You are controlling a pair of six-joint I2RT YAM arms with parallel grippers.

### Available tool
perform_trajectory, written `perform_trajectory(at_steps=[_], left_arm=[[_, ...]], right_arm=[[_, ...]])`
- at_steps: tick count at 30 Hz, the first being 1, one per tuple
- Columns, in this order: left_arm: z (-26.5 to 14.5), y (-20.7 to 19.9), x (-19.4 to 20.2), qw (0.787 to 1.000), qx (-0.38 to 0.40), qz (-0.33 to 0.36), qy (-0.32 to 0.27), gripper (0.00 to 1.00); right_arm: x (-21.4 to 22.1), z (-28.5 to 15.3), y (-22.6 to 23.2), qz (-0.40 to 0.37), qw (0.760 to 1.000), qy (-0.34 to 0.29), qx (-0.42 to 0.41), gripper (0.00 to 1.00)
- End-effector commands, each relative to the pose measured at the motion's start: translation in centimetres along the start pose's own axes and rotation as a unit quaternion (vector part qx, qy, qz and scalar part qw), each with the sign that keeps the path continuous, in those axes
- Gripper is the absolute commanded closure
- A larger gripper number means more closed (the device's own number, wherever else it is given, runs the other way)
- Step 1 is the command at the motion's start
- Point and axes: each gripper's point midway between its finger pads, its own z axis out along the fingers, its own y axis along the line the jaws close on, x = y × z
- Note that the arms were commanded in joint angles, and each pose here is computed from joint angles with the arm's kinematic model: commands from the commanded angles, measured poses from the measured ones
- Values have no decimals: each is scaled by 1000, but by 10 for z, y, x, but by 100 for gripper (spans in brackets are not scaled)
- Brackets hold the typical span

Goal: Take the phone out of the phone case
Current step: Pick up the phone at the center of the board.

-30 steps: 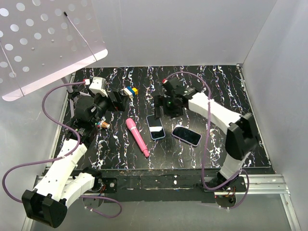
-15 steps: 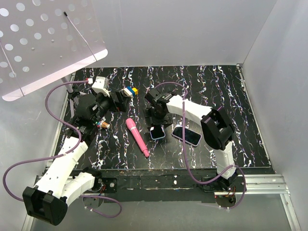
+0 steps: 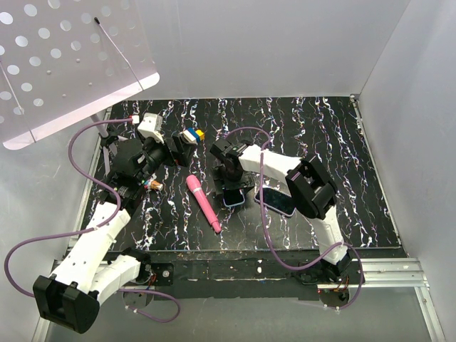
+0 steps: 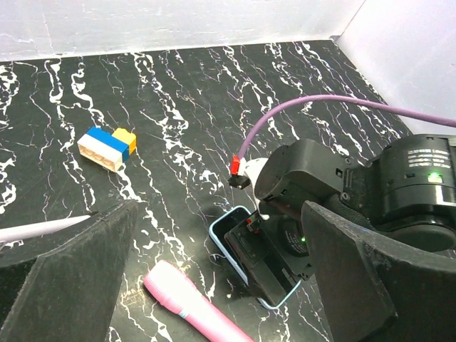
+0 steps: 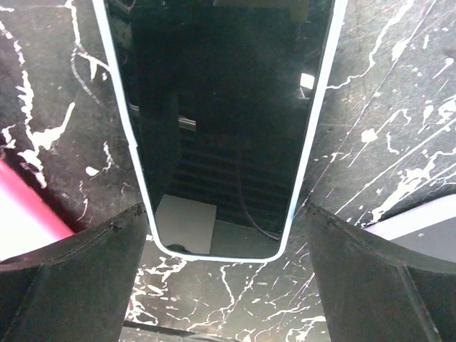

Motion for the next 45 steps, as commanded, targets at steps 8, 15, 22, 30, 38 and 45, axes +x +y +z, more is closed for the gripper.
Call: perform_trajectory(at_steps=[8,15,22,30,38,45], left_arm=[[-8,-4,-18,1000,-9,16,-26,1],[-6,-9,-17,1000,1,13,-17,0],[3,-18,-5,1000,24,-4,6,0],[27,-58,34,987,117,-60,94,0],[46,-49,62,978,89,-82,169,0],[51,-45,79,973,68,-120,188,0]], right_arm=[[-1,12,-7,33,998,-14,54,6],[5,15,-9,14,999,-30,38,34],[-1,-13,-6,8,994,-105,-14,72],[-10,-43,9,10,983,-162,-84,99],[-12,-63,5,94,956,-169,-218,99],[-8,-62,1,128,940,-154,-275,99]])
